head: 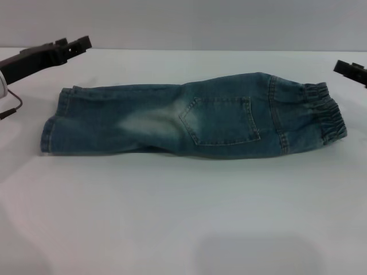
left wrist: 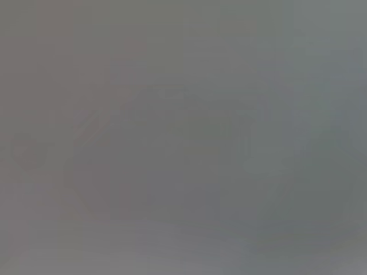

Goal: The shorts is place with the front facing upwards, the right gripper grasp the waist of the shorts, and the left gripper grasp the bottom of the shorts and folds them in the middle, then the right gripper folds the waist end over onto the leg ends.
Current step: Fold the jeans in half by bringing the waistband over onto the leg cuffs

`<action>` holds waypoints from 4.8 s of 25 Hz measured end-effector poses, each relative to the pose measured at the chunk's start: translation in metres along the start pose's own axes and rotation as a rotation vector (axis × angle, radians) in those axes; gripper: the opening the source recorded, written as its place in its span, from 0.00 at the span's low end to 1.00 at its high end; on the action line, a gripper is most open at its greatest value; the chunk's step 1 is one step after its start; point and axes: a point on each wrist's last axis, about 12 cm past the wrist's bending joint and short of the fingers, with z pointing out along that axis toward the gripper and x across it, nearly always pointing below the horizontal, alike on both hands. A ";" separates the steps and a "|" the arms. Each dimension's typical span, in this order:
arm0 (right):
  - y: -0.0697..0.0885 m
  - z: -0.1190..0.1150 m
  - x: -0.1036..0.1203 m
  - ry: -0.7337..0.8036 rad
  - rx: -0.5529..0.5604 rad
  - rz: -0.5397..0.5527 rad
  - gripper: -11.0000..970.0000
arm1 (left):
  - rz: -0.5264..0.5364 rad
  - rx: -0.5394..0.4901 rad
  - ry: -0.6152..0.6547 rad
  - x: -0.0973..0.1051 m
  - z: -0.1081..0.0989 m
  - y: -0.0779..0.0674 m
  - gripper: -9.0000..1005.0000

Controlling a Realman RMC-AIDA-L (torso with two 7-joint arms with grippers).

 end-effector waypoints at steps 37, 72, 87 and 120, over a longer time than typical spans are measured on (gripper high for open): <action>0.019 0.013 -0.062 0.725 0.169 -0.267 0.58 | 0.087 0.236 -0.106 0.015 -0.009 -0.025 0.68; 0.044 0.044 -0.034 0.691 0.044 -0.327 0.16 | 0.098 0.280 -0.074 0.020 -0.003 -0.034 0.68; 0.112 -0.018 -0.094 0.498 -0.161 -0.388 0.03 | 0.183 0.272 0.133 0.037 0.060 -0.065 0.68; 0.169 0.039 -0.152 0.410 -0.351 -0.423 0.03 | 0.123 0.465 0.245 0.091 0.063 -0.105 0.53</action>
